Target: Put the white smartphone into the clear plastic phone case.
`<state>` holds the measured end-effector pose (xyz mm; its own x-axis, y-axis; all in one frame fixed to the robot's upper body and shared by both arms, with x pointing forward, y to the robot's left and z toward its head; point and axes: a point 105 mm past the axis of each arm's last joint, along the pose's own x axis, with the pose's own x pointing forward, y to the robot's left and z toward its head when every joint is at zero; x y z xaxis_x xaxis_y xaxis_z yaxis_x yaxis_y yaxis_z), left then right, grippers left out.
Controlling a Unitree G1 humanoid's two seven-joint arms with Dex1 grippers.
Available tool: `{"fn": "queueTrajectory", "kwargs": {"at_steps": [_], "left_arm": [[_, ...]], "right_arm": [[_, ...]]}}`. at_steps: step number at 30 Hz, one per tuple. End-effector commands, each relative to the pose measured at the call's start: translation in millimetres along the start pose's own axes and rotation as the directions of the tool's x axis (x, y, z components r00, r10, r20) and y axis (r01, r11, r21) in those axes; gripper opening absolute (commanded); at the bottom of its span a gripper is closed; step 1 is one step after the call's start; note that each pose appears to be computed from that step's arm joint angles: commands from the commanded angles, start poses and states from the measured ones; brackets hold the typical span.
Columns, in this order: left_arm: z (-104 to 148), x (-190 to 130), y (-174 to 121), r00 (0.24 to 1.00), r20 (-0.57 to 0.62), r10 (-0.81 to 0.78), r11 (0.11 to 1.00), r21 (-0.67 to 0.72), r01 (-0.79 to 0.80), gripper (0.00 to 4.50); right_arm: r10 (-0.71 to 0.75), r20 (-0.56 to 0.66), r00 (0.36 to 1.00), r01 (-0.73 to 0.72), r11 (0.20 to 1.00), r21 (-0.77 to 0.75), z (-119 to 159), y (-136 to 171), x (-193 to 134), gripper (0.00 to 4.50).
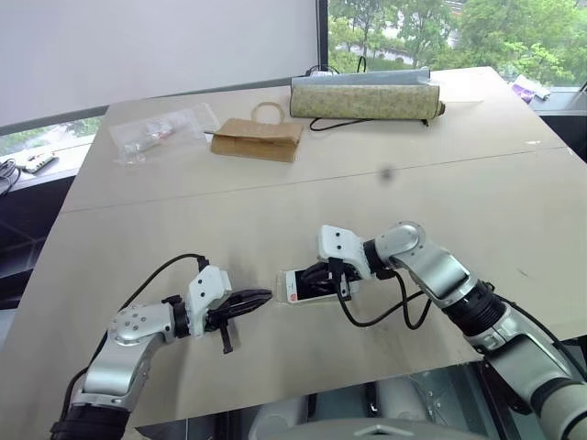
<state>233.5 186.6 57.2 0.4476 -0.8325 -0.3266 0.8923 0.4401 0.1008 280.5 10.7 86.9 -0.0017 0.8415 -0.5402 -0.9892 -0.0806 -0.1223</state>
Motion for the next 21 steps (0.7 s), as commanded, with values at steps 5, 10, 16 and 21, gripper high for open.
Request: {"fn": "queueTrajectory", "kwargs": {"at_steps": [5,10,16,21], "left_arm": [[-13,1,2,1.0,-0.016,0.003,1.0,-0.027,-0.004,0.08],[-14,2,3,1.0,-0.011,0.007,1.0,-0.028,-0.007,0.08],[-14,5,0,1.0,-0.007,0.011,1.0,-0.029,-0.011,0.08],[-14,6,-1,1.0,-0.004,0.01,0.999,-0.031,-0.01,0.08]], "right_arm": [[0.01,-0.207,0.978,-0.002,0.999,0.04,-49,7,15,0.0],[-0.046,-0.32,0.946,0.043,0.999,-0.017,-67,0,15,0.0],[-0.052,-0.329,0.943,0.039,0.998,-0.046,-67,2,13,0.0],[0.01,-0.265,0.964,-0.018,1.0,-0.025,-53,15,6,0.0]]}}
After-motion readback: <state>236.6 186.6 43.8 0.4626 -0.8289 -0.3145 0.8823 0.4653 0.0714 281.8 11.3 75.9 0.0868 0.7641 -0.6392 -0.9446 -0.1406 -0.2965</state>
